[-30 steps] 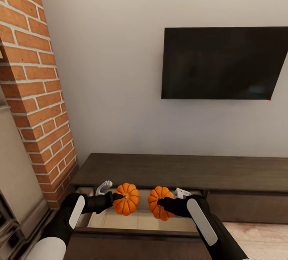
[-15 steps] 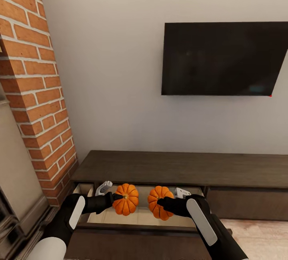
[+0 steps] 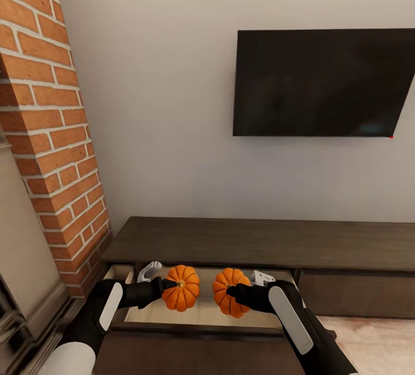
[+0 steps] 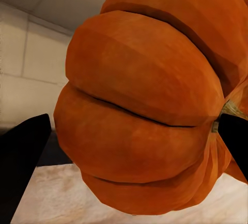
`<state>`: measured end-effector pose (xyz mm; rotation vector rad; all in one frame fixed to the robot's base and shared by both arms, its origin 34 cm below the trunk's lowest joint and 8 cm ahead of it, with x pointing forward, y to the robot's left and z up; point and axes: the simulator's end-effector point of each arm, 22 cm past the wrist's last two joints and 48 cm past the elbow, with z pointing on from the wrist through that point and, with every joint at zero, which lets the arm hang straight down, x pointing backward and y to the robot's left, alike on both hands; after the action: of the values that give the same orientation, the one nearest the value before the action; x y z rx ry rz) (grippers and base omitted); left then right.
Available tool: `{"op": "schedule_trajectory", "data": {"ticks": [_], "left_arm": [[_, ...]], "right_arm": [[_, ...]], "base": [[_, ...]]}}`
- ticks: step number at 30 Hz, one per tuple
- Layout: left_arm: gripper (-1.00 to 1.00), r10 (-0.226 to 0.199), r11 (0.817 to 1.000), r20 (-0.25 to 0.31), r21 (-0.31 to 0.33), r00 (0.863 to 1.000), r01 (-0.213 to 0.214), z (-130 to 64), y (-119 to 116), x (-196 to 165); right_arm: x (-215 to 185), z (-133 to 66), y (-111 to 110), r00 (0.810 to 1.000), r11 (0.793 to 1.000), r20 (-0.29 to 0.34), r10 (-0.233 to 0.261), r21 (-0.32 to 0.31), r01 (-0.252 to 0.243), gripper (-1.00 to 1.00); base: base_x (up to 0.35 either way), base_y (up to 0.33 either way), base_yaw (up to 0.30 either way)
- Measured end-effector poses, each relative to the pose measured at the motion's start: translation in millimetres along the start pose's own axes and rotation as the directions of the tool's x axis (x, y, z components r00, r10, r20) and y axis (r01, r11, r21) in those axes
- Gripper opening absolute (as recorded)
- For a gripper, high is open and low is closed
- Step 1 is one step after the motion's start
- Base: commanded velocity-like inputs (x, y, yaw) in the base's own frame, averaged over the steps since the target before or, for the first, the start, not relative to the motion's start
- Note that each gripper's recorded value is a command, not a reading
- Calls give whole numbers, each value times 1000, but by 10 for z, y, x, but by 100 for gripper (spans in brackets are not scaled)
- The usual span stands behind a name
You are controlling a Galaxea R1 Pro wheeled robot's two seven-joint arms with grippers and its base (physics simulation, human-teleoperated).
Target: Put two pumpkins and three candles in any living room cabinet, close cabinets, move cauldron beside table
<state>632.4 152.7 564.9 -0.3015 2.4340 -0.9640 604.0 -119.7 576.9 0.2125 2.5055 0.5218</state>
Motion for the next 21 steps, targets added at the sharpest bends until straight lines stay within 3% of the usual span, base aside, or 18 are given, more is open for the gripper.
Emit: {"op": "schedule_trajectory", "data": {"ticks": [16,21], "left_arm": [[-100,0,1000,-1,0,1000,0,-2,0,1],[-100,-4,1000,0,4,1000,4,-3,-3,-3]], "right_arm": [[2,-1,0,1000,1000,-1,-1,0,1,-100],[3,2,-1,1000,1000,-1,0,0,0,-100]], "base": [[192,-2,0],[67,-8,0]]}}
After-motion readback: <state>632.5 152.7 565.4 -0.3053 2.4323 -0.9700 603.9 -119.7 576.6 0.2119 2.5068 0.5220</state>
